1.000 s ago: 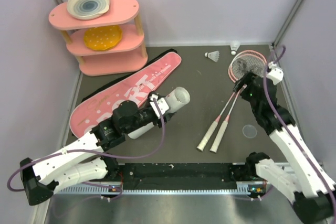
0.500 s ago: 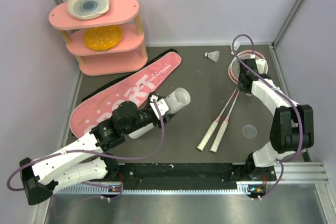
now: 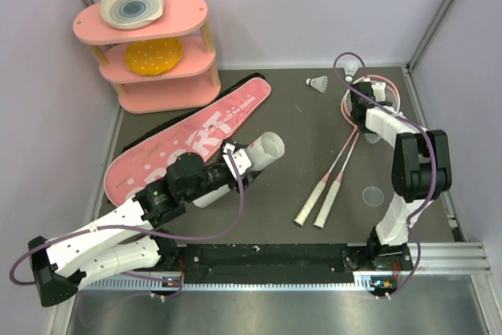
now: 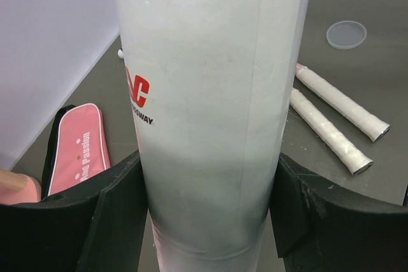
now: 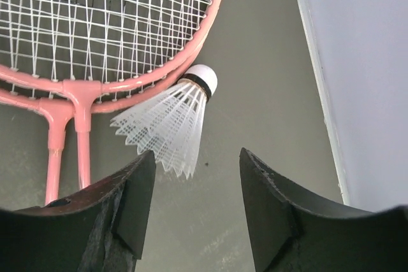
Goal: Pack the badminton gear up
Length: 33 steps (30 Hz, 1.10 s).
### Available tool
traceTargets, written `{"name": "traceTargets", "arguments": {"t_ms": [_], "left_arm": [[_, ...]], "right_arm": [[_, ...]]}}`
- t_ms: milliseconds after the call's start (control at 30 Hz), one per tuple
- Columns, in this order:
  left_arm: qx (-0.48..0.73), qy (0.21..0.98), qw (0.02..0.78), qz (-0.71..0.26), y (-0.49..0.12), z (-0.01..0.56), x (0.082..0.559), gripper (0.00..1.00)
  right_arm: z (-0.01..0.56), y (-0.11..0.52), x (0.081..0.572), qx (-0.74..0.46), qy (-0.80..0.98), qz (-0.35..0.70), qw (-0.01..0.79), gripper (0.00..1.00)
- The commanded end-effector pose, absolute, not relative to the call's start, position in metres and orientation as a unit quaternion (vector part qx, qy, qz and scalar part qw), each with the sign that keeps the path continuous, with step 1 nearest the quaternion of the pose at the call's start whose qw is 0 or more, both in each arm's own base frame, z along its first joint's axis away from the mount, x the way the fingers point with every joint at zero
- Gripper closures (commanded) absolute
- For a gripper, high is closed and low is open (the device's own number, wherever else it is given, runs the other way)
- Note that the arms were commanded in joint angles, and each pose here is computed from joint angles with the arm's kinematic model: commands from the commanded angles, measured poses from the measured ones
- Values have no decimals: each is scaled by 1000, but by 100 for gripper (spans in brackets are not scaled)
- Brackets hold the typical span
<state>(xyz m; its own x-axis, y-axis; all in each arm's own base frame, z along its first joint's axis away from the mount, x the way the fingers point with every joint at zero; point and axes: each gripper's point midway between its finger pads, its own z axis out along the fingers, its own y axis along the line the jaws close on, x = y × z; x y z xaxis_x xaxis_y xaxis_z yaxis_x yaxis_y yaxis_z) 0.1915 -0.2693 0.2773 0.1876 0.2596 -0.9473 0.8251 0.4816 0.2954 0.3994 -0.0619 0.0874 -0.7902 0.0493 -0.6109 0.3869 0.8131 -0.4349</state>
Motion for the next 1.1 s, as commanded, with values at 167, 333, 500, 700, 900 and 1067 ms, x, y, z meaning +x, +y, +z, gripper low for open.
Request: {"name": "traceTargets", "arguments": {"t_ms": [167, 333, 500, 700, 900, 1067], "left_arm": [[436, 560, 665, -234, -270, 311, 192, 83], [437, 562, 663, -231, -270, 308, 193, 83], [441, 565, 658, -230, -273, 304, 193, 82], [447, 569, 651, -229, -276, 299, 195, 82], [454, 572, 643, -230, -280, 292, 195, 83], [458, 572, 640, -233, -282, 291, 195, 82]], "right_arm": [[79, -82, 426, 120, 881, -358, 286, 62], [89, -87, 418, 140, 871, -372, 287, 84], [128, -84, 396, 168, 863, -341, 331, 100], [176, -22, 365, 125, 893, -123, 415, 100], [250, 90, 324, -6, 866, 189, 463, 100], [322, 154, 264, -116, 797, 332, 492, 100]]}}
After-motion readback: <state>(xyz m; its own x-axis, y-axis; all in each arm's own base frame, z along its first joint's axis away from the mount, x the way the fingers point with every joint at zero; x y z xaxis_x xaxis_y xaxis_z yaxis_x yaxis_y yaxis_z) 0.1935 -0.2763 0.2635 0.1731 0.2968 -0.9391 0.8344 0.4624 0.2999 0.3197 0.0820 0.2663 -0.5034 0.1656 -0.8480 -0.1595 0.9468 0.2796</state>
